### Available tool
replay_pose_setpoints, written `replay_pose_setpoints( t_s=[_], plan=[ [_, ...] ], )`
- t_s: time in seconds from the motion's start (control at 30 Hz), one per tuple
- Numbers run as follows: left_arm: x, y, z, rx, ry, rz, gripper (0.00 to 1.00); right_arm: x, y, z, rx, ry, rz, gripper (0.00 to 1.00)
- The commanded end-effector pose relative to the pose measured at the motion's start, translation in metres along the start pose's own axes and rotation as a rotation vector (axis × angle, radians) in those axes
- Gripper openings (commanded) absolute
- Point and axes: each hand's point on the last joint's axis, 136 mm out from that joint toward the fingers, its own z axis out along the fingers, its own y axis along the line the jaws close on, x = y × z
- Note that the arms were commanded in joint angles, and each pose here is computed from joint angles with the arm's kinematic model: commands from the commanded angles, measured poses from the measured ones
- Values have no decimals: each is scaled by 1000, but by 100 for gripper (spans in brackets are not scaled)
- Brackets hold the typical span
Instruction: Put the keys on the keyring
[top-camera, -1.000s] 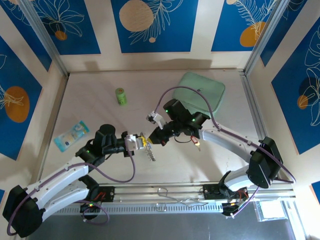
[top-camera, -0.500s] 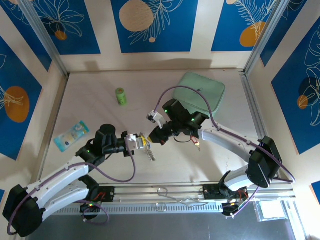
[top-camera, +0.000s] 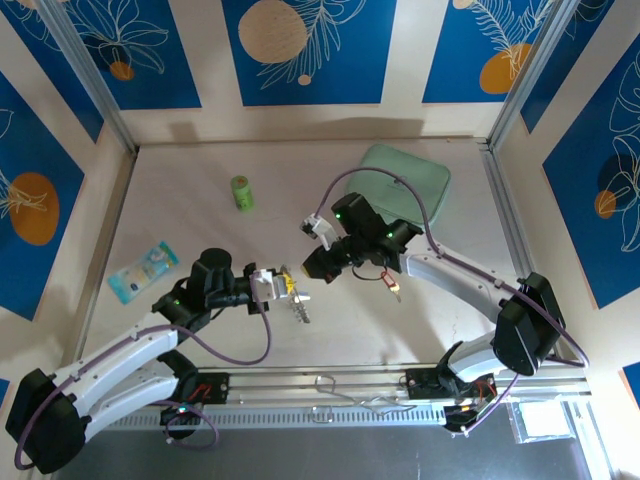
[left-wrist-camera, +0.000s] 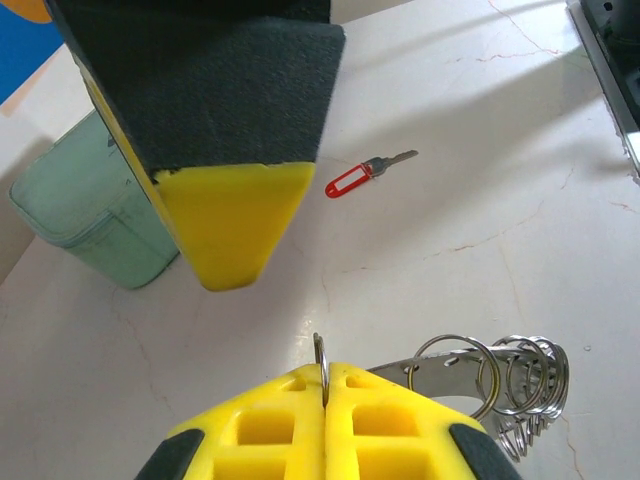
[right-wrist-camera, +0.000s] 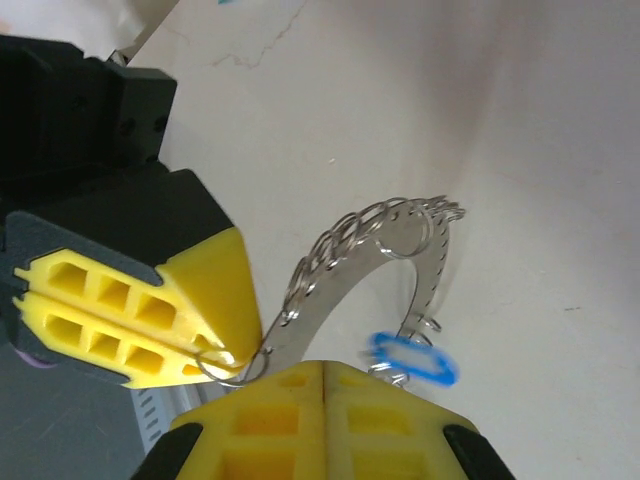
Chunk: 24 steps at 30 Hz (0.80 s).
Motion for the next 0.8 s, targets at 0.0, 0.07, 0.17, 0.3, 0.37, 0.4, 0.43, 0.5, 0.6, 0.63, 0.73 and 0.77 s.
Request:
replay_pose_setpoints(
  t_s=[0.0,0.07,0.17,0.3,0.37,0.4,0.43,0.5,0.6,0.63,0.73,0.77],
  plan=[
    [-17,1,-1,14,-59,20,0,6,4,-9,-13,-4,16,0],
    [-17,1,0,15,-56,18,0,10,0,-8,-3,1,33,0],
    [-16,2,0,9,-48,8,0,18,-10,-8,23,5,77,0],
    [-13,3,-1,-1,-33,-10,0,37,-41,-7,126,20,203,0],
    [-10,3,-4,-8,-14,-21,0,51,-60,-5,200,44,264,15],
    [-9,3,-6,-13,-2,-26,0,58,-66,-2,221,58,284,20],
    [-8,3,-10,-21,15,-31,0,63,-69,1,235,72,298,25],
    [-7,4,-19,-34,61,-45,0,72,-75,9,266,103,318,33],
    [-2,2,-38,-56,143,-72,0,77,-79,22,289,131,328,39],
    [-2,3,-45,-77,160,-75,0,77,-81,26,298,138,336,40],
    [7,1,-64,-131,216,-97,0,78,-91,35,350,161,377,45],
    [9,1,-69,-148,228,-106,0,79,-95,39,372,172,396,46]
  ],
)
